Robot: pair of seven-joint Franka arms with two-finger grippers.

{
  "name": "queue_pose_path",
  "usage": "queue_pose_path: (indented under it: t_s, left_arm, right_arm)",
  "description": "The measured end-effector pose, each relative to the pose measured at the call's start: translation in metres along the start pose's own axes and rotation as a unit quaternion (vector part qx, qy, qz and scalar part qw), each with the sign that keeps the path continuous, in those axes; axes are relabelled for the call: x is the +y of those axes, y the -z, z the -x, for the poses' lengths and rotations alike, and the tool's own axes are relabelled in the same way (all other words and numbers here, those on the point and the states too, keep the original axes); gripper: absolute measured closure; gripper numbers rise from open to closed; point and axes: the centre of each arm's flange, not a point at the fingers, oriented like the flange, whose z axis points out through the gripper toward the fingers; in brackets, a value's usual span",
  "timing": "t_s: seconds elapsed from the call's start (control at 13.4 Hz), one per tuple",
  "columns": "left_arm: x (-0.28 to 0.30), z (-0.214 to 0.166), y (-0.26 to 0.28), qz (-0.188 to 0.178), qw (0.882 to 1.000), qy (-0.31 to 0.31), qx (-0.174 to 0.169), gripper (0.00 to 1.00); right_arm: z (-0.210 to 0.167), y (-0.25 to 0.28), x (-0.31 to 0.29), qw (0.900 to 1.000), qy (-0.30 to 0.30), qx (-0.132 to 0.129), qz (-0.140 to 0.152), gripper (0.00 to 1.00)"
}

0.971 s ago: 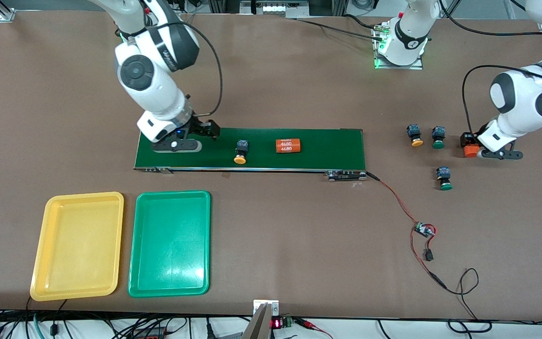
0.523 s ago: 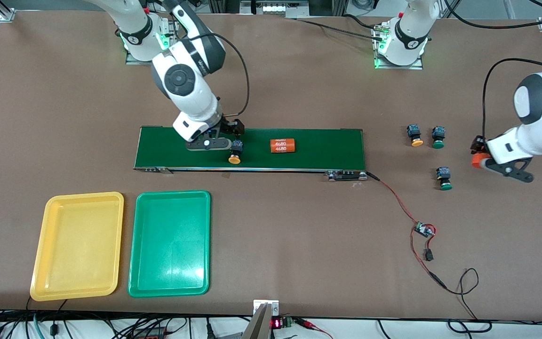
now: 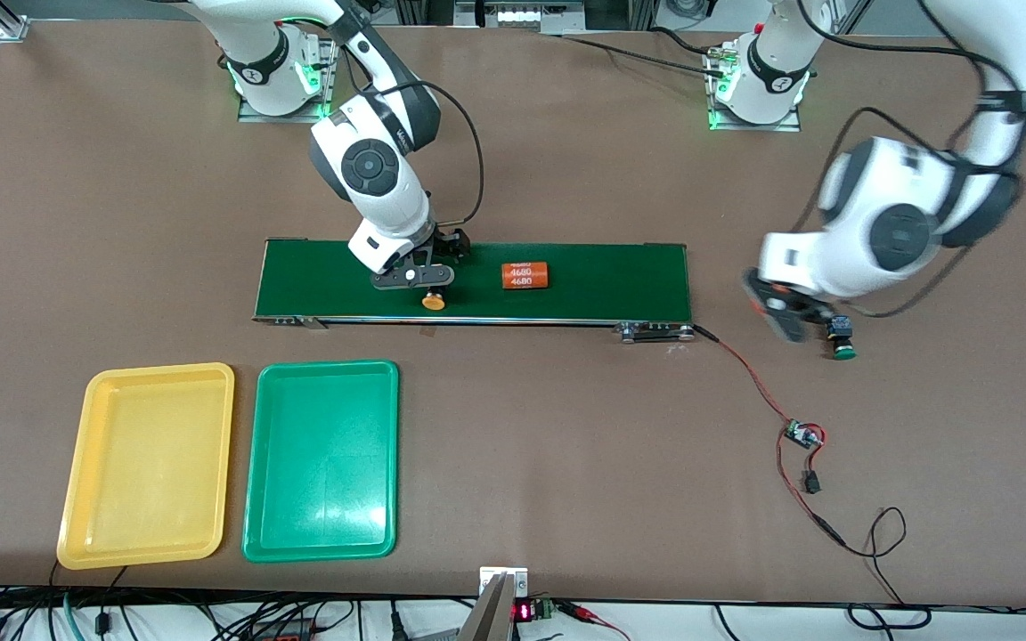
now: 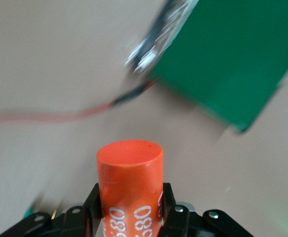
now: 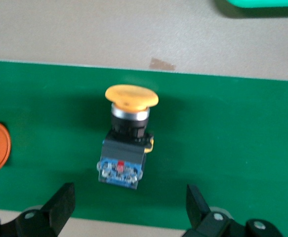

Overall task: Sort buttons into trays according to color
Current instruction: 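Place the cylinder on the belt while the right gripper carries the button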

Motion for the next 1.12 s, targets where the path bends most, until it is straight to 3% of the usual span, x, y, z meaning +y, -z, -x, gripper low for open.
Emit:
queue_pose_path:
  t_s: [0.22, 0.45, 0.82, 0.97, 1.12]
  left_arm:
    - [0.054, -0.059, 0.001, -0.011, 0.997, -0.072, 0.03, 0.5]
    - [0.074, -0.086, -0.014, -0.005, 0.992, -0.117, 0.055, 0.5]
    - [0.083, -0.099, -0.053, 0.012, 0.977, -0.197, 0.077, 0.5]
    - [0.09, -0.102, -0.061, 0.019, 0.976, -0.203, 0.073, 0.5]
    - [0.091, -0.102, -0.065, 0.023, 0.976, -0.205, 0.072, 0.36]
  right_arm:
    - [-0.013, -0.01, 0.013, 1.0, -0.02, 0.011, -0.004, 0.0]
    - [-0.015, -0.017, 0.017, 0.999, -0.032, 0.009, -0.002, 0.0]
    - [-0.015, -0.02, 0.017, 0.999, -0.043, 0.007, -0.001, 0.56]
    - [-0.019, -0.016, 0.02, 0.999, -0.052, 0.012, -0.002, 0.59]
    - [-0.036, 0.0, 0.036, 0.997, -0.071, 0.031, -0.005, 0.59]
